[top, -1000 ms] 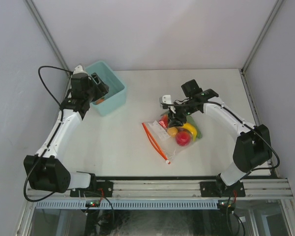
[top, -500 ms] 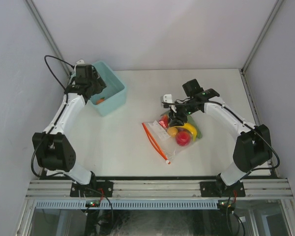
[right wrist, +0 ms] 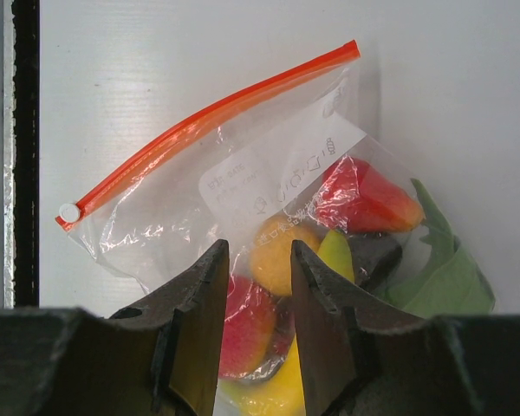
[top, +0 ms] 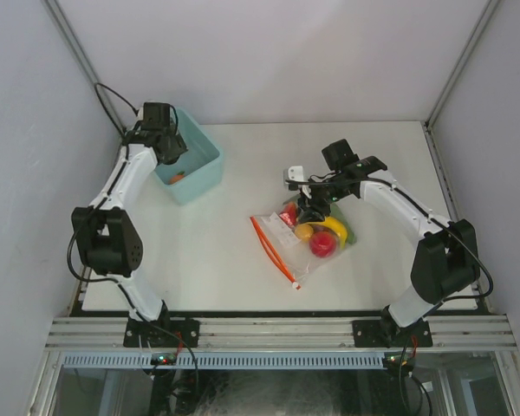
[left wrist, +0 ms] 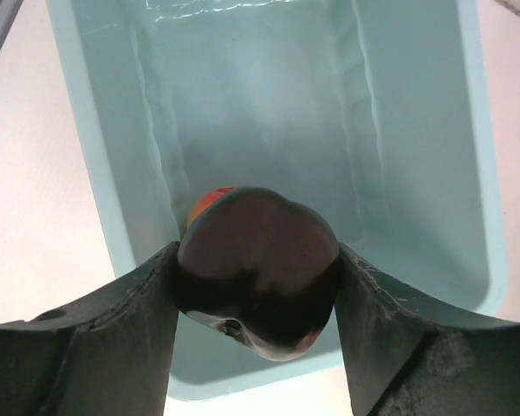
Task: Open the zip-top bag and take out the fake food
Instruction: Place the fake fruit in the bin.
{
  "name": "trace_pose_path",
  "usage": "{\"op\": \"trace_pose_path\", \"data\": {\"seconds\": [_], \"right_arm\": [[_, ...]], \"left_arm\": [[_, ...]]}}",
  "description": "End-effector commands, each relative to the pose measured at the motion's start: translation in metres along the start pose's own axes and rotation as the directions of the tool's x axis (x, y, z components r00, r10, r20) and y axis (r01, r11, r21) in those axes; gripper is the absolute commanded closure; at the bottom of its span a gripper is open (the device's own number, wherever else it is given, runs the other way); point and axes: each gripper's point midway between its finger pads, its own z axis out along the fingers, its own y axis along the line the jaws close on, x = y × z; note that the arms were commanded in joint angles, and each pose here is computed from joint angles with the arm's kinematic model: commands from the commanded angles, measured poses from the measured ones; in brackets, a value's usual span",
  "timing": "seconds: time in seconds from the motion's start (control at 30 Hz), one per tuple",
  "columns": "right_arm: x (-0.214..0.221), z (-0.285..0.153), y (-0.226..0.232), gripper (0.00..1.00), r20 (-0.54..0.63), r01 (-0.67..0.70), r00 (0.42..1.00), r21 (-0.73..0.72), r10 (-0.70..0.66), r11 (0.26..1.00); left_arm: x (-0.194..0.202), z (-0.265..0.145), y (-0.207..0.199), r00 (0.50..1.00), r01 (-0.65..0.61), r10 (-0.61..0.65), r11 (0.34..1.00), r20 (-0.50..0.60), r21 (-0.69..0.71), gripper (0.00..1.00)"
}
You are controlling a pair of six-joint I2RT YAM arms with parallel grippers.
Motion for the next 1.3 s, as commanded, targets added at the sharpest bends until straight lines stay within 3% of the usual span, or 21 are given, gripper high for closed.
{"op": "trace_pose_path", "data": {"seconds": [0.0, 0.1, 0.3, 0.37, 0.4, 0.43, 0.47, 0.83, 1.27], "right_arm": [[-0.015, -0.01, -0.005, 0.65, 0.029, 0.034, 0.999, 0.035, -0.035, 0.999], [-0.014, -0.011, -0.005, 0.65, 0.028, 0.033, 0.999, 0.035, -0.034, 0.999], [-0.014, -0.012, -0.006, 0.65, 0.033, 0.032, 0.999, 0.039, -0.034, 0.999], [-0.014, -0.013, -0.006, 0.65, 0.034, 0.033, 0.999, 0.038, -0.034, 0.999], [-0.014, -0.014, -0.006, 0.65, 0.035, 0.032, 0.999, 0.04, -0.033, 0.999], [-0.014, -0.014, -0.006, 0.65, 0.037, 0.032, 0.999, 0.039, -0.034, 0.999], [-0.015, -0.014, -0.006, 0.65, 0.038, 0.034, 0.999, 0.041, -0.035, 0.999], [-0.018, -0.019, -0.004, 0.65, 0.055, 0.045, 0.997, 0.039, -0.047, 0.998], [-0.026, -0.024, 0.011, 0.65, 0.123, 0.118, 0.985, 0.01, -0.119, 0.993]], "left_arm": [[-0.018, -0.003, 0.001, 0.999, -0.021, 0.021, 1.0, 0.026, -0.021, 0.79], [-0.017, 0.001, 0.0, 1.0, -0.024, 0.025, 0.999, 0.019, -0.025, 0.67], [-0.017, 0.006, 0.001, 1.0, -0.01, 0.01, 0.999, 0.011, -0.031, 0.32], [-0.017, 0.007, 0.003, 1.0, 0.005, -0.005, 0.999, 0.008, -0.033, 0.28], [-0.017, 0.008, 0.004, 1.0, 0.011, -0.011, 0.999, 0.007, -0.033, 0.19], [-0.018, 0.007, 0.005, 1.0, 0.018, -0.018, 0.999, 0.007, -0.036, 0.02], [-0.019, 0.007, 0.007, 1.0, 0.023, -0.023, 0.999, 0.01, -0.04, 0.0], [-0.031, -0.009, 0.013, 0.997, 0.057, -0.057, 0.998, 0.048, 0.015, 0.0], [-0.039, -0.086, 0.017, 0.945, 0.04, -0.124, 0.963, 0.304, 0.267, 0.0]]}}
